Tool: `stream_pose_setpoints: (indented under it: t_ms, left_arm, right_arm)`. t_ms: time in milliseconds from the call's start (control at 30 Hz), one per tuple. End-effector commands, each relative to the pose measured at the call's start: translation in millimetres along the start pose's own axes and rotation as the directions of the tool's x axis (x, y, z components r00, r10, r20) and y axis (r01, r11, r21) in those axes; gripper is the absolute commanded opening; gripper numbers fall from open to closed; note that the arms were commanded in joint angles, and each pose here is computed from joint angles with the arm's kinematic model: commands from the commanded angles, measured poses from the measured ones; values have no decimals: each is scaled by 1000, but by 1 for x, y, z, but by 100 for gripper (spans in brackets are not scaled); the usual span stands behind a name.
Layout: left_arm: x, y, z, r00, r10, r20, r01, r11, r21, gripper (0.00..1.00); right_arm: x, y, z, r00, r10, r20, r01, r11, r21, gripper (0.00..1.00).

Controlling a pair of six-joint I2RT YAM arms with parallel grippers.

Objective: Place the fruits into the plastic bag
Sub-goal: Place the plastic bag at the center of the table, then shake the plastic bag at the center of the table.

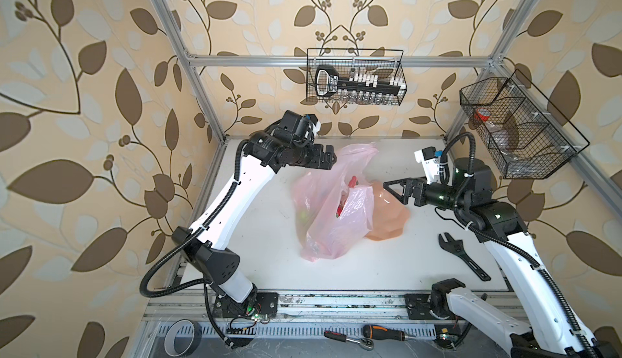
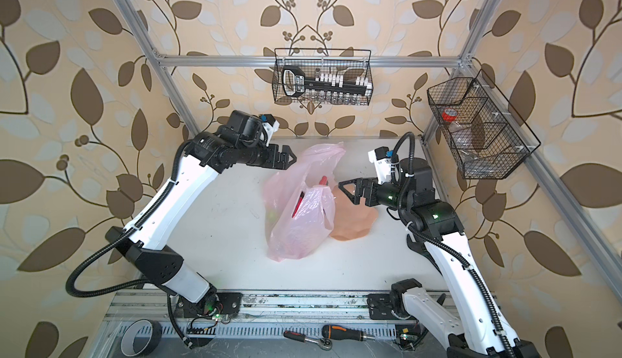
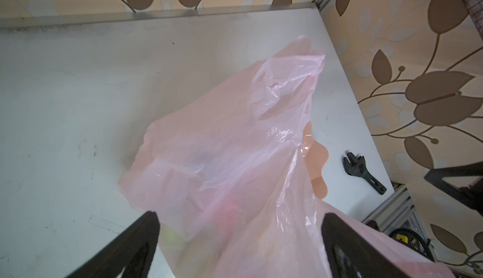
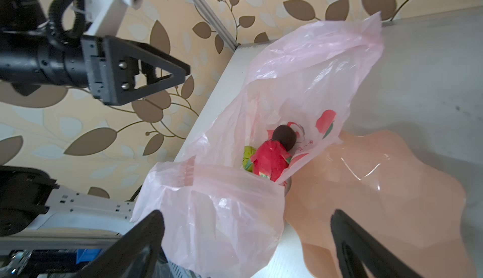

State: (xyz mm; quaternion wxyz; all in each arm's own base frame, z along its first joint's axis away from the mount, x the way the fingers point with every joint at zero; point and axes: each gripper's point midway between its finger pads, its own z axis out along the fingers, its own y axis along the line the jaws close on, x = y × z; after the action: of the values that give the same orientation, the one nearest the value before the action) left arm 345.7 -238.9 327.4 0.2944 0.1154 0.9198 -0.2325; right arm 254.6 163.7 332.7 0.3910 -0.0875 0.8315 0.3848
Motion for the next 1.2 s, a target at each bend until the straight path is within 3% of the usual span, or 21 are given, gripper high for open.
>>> stream_pose_setpoints:
  t_ms: [0, 200, 467, 767, 867, 967, 1100, 1167]
  left_arm:
    - [9, -16, -8, 998, -20, -52, 22, 999, 30, 99]
    - [14, -23, 10, 994, 2, -114, -2, 1000, 2, 99]
    - [26, -39, 34, 980, 36, -196, -34, 999, 12, 99]
    - [42, -20, 52, 961, 48, -274, -75, 993, -88, 93]
    - [42, -19, 55, 963, 52, -263, -77, 994, -84, 76]
    - [42, -14, 54, 965, 55, -255, -85, 991, -106, 50]
    - [36, -7, 43, 972, 54, -228, -85, 988, -128, 33]
    - [33, -3, 38, 975, 48, -218, -78, 988, -131, 24]
  right_arm:
    - [0, 24, 9, 1000, -10, -16, 9, 997, -71, 100]
    - [9, 44, 28, 996, -50, -68, 45, 996, -80, 100]
    - [13, 36, 34, 991, -96, -89, 95, 995, -11, 100]
    - [6, 41, 47, 988, -118, -103, 116, 993, -33, 100]
    - [8, 40, 53, 985, -124, -119, 120, 992, -35, 97]
    - [12, 42, 56, 983, -123, -137, 116, 992, -58, 86]
    - [12, 50, 59, 981, -125, -146, 110, 988, -106, 65]
    - [13, 53, 60, 980, -123, -154, 105, 987, -119, 48]
